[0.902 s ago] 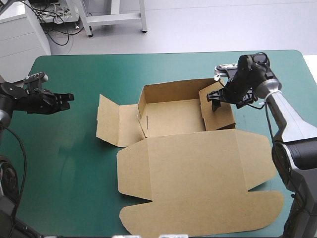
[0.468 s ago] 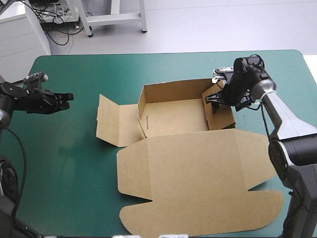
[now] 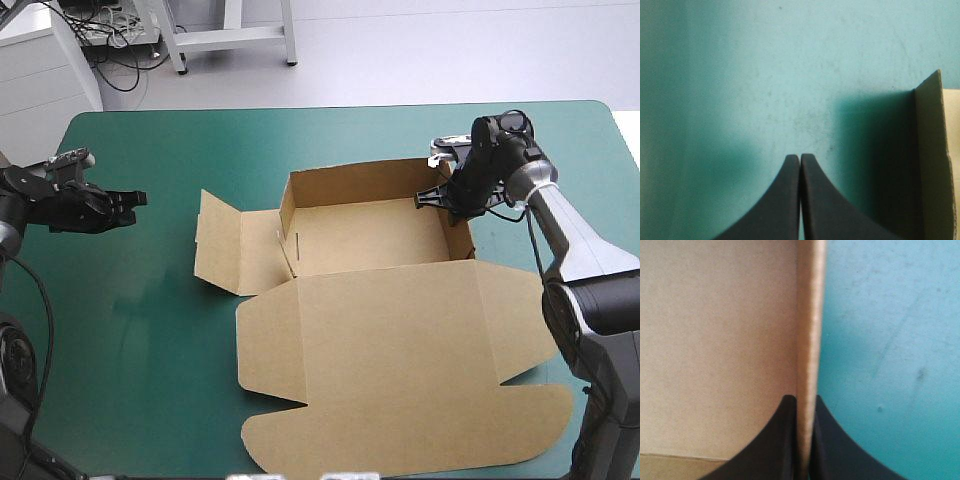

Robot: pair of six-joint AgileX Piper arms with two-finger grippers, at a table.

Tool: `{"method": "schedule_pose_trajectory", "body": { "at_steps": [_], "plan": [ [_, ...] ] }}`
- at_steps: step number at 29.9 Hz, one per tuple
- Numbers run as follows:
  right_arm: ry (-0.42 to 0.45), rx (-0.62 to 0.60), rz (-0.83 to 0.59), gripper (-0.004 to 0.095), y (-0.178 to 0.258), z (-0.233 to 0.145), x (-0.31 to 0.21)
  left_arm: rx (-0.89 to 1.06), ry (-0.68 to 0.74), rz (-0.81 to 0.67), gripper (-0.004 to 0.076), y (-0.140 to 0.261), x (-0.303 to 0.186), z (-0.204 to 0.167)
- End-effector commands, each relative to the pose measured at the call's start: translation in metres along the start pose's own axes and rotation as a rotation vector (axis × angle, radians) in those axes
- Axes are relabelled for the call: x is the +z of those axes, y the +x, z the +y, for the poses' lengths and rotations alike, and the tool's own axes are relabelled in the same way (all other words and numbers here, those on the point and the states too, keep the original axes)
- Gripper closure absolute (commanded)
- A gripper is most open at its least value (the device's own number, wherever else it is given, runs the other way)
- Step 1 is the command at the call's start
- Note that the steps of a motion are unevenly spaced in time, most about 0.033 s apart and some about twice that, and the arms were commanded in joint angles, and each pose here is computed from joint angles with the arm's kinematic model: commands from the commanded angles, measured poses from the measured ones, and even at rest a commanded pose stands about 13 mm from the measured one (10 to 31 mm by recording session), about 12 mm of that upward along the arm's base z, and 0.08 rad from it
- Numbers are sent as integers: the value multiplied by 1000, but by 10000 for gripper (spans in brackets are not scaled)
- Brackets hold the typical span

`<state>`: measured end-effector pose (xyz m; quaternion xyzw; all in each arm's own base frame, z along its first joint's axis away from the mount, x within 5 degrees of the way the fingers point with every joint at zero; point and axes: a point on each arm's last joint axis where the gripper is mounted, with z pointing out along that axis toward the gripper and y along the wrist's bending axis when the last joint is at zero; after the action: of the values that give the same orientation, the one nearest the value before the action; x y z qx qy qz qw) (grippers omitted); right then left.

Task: Fold the box

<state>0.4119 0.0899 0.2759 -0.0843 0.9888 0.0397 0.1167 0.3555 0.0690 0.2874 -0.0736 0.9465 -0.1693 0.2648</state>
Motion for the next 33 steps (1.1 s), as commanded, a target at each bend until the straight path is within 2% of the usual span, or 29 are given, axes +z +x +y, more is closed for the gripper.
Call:
{"method": "schedule_pose_trajectory", "body": {
  "at_steps": [1, 6, 18, 22, 24, 30, 33],
  "plan": [
    [-7, -15, -72, 911, 2, 1, -34, -1, 30, -65, 756, -7, -20, -12],
    [17, -46, -172, 911, 12, 0, -77, -1, 29, -67, 756, -7, -20, -12],
    [-28, -60, -501, 912, 76, 8, -211, 22, 18, -43, 756, -5, -20, -11],
    [-92, -55, -561, 912, 93, 14, -233, 38, -2, -25, 756, -3, -20, -10],
    [-110, -112, -587, 912, 99, 17, -241, 54, -1, -3, 756, -1, -20, -10],
    [-117, -127, -607, 912, 102, 18, -246, 93, -21, 11, 755, 0, -20, -8],
    [-122, -127, -607, 912, 102, 19, -246, 93, -17, 19, 713, 1, -20, -8]
  ]
}}
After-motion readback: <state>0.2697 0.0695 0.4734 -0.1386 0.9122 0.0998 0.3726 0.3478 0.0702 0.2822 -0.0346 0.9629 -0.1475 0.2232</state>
